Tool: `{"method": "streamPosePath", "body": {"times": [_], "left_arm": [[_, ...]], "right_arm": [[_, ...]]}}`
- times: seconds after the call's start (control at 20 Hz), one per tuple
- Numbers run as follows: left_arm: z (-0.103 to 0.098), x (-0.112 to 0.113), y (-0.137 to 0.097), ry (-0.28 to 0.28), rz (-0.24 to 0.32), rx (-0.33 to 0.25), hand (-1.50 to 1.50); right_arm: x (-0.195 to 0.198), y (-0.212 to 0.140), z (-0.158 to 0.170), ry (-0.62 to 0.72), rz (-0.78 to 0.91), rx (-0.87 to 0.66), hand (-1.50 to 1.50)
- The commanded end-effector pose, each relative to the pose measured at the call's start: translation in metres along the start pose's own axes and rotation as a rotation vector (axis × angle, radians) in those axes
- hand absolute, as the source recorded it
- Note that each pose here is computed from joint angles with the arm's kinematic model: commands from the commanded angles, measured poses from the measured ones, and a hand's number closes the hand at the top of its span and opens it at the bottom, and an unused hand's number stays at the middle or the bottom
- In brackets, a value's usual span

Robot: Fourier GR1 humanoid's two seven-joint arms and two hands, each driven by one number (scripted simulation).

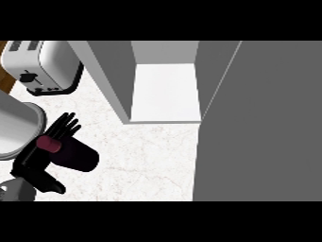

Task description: Pick up the wine, place it into the cabinet and close the cabinet

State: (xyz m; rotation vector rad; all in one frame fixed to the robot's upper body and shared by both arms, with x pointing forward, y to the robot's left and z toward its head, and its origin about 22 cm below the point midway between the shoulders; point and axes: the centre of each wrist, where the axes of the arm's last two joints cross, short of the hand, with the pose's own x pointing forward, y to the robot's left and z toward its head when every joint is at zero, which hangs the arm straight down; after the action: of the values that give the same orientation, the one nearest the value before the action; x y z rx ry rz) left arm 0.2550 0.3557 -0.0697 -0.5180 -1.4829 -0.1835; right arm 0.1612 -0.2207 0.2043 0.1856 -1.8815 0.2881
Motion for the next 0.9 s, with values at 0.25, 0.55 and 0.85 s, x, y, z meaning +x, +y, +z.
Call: {"method": "streamPosePath", "body": {"times": [0.25,0.55,0.85], "left_arm": [[-0.008,-0.003,0.017,0.004,0.013,-0.039,-1.5],[-0.012,-0.027,-0.005,0.002,0.029,-0.041,-1.5],[-0.004,-0.039,0.001,-0.006,0.084,-0.028,-1.5]], "right_arm": [[0.021,0.006,0.028,-0.077,-0.026,0.028,-1.5],[0.017,0.0,0.023,-0.086,-0.036,0.03,-1.5],[0.032,0.008,0.03,-0.081,-0.033,0.057,-1.5]]}}
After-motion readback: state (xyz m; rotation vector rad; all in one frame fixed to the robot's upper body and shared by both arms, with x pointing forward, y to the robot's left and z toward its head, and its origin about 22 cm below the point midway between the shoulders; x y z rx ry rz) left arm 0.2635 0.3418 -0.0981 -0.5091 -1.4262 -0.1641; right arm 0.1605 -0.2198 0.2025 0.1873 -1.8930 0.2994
